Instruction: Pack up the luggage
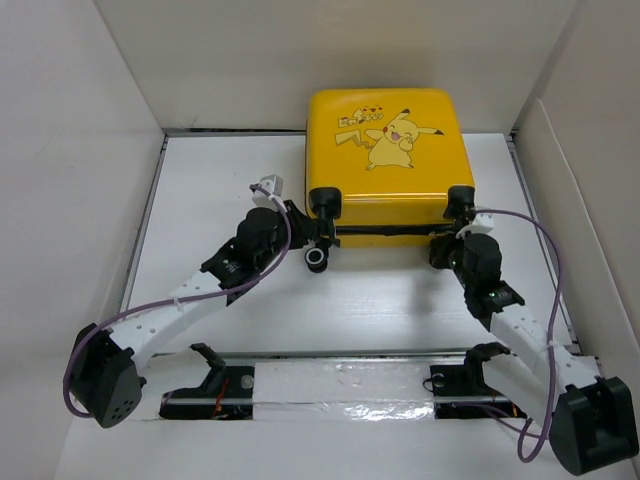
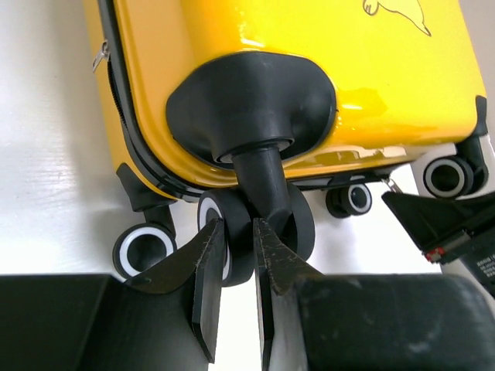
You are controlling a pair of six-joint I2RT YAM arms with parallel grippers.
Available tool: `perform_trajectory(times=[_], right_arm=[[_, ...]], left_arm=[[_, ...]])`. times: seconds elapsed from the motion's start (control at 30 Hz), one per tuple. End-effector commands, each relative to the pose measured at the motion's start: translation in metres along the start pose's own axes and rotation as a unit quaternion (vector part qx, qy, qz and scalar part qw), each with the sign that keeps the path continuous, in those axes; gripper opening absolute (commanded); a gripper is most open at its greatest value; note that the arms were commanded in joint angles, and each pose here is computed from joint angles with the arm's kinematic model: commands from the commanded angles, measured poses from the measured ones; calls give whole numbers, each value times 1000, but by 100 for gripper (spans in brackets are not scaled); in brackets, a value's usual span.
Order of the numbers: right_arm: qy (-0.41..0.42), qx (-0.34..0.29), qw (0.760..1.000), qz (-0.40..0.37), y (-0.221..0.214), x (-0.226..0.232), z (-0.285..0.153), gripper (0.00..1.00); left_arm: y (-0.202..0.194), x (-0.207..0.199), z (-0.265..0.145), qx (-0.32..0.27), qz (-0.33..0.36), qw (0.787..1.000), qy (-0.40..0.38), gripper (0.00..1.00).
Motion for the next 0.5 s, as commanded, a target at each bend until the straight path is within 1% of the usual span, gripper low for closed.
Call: perform_trajectory(times=[0.0,0.1,0.2,0.23,0.3,0.33,0.37,0.43,0.47], right_arm=[[-67,-33,997,15,7,-26,-9,0],[-47,-50,998,8,12,-23,-13,0],[-12,-30,999,-13,9,-14,-8,0],[13,-25,999,-18,6,-4,-6,0],[48,-45,998,-19,10,12,-3,0],[88,-44,995,-21,5,33,-5,0],[112,-54,992,-22,10,48,-5,0],[139,-51,989,-26,17,80,-3,0],[189,-48,980,-40,14,117,-14,0]], left_arm=[[49,-9,-6,-115,-16,993,-12,0],[50,-9,-6,-114,-15,993,-21,0],[45,-12,-3,-100,-15,994,-39,0],[44,-14,-2,-96,-12,994,-43,0],[28,-28,2,-67,-5,995,-72,0],[23,-36,5,-58,1,995,-82,0],[17,-43,6,-43,3,995,-93,0],[7,-60,13,-23,5,993,-117,0],[5,-67,13,-15,3,991,-130,0]])
Point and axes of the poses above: each gripper's point midway between its finger pads, its own z axis out along the fingers, its own x axis along the line the jaws close on, y = z × x, the point moved 4 cm from there along -z, back along the fingers, and after that the axes turned 11 degrees about -z, right-handed, at the moved point
